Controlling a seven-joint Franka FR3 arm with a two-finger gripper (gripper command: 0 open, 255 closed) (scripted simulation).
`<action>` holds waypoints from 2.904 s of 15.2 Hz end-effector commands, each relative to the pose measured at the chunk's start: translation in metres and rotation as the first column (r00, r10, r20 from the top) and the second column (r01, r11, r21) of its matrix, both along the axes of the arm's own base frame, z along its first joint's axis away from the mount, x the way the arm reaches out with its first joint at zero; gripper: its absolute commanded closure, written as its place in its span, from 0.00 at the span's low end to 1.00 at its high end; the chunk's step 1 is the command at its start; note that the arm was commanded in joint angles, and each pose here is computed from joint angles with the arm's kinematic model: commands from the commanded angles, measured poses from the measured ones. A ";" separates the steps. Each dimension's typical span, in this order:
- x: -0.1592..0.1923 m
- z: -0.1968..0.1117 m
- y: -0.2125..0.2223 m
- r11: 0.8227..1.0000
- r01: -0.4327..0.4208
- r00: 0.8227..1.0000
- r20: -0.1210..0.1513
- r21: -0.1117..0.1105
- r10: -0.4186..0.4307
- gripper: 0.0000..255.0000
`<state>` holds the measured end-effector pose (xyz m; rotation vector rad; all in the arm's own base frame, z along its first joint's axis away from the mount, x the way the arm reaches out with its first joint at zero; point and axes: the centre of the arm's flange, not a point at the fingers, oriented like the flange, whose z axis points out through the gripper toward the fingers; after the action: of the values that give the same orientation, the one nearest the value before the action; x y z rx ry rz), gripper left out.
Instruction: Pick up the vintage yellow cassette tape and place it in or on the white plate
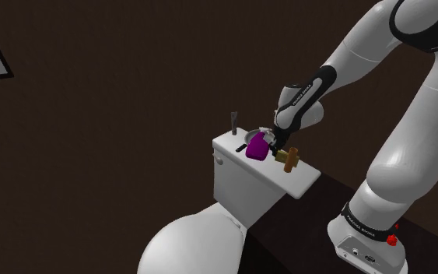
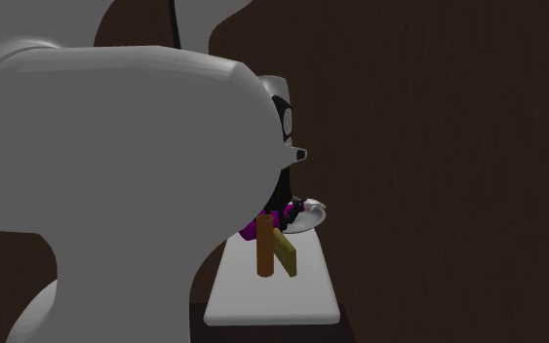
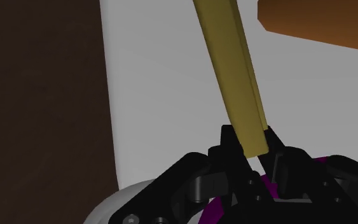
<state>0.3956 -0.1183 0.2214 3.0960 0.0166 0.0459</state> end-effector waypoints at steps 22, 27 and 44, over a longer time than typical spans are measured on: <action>0.000 0.079 0.000 1.000 0.000 1.000 0.000 0.000 0.000 1.00; 0.000 0.105 0.000 1.000 0.000 1.000 0.000 0.000 0.000 1.00; 0.183 0.124 -0.036 1.000 0.000 1.000 0.000 0.000 0.000 1.00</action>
<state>0.5716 -0.1520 0.3482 3.0958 0.0165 0.0474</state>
